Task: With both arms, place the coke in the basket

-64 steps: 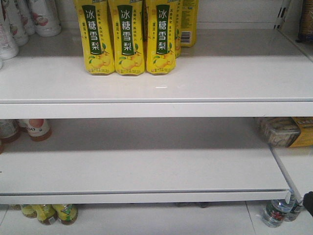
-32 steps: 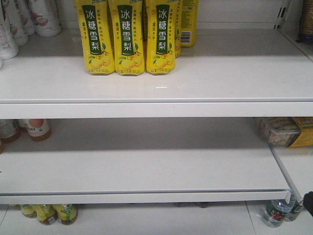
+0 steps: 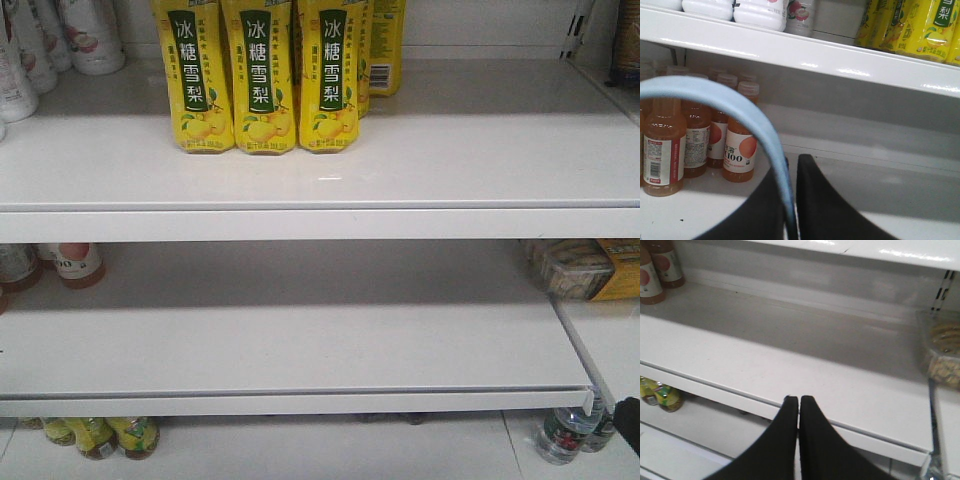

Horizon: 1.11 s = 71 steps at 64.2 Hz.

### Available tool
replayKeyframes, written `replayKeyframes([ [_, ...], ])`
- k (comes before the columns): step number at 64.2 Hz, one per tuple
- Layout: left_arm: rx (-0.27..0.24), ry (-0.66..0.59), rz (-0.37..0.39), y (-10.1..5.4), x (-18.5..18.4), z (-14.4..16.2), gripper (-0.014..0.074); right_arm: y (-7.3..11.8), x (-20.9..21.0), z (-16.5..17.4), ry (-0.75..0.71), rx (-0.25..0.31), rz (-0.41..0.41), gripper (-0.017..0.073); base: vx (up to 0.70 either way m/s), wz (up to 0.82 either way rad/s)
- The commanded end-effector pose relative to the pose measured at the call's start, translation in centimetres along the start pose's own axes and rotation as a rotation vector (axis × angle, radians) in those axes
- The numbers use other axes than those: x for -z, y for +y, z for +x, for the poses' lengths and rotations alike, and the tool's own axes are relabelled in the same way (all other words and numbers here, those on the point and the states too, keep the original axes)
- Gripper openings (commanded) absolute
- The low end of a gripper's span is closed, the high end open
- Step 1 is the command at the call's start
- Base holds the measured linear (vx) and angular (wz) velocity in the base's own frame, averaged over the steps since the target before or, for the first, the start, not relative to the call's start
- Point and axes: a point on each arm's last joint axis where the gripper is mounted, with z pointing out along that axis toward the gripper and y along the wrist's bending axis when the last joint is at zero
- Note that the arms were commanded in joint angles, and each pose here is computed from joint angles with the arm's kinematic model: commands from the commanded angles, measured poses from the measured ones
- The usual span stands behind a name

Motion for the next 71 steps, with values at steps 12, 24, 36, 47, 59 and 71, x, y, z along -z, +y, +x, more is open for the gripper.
replayKeyframes([
  [12, -0.086, -0.196, 0.053, -0.7, 0.5, -2.4, -0.0006, 0.2, -0.4, 0.3, -0.014, -0.211, 0.012, -0.0005, 0.00, 0.00],
  [24, -0.086, -0.196, 0.053, -0.7, 0.5, -2.4, -0.0006, -1.1, -1.8, 3.5, -0.097, -0.340, 0.172, -0.0005, 0.00, 0.00],
  [36, -0.086, -0.196, 0.053, -0.7, 0.5, -2.4, -0.0006, -1.7, -1.4, 4.9, -0.303, -0.355, 0.274, -0.0005, 0.00, 0.00],
  [47, -0.086, -0.196, 0.053, -0.7, 0.5, -2.4, -0.0006, -1.9, -0.9, 5.8, -0.410, -0.325, 0.327, -0.0005, 0.00, 0.00],
  [59, -0.086, -0.196, 0.053, -0.7, 0.5, -2.4, -0.0006, -1.8, -0.5, 5.3, -0.463, -0.139, 0.359, -0.0005, 0.00, 0.00],
  [71, -0.086, -0.196, 0.053, -0.7, 0.5, -2.4, -0.0006, -1.7, -0.3, 5.0, -0.482, -0.044, 0.378, -0.0005, 0.00, 0.00],
])
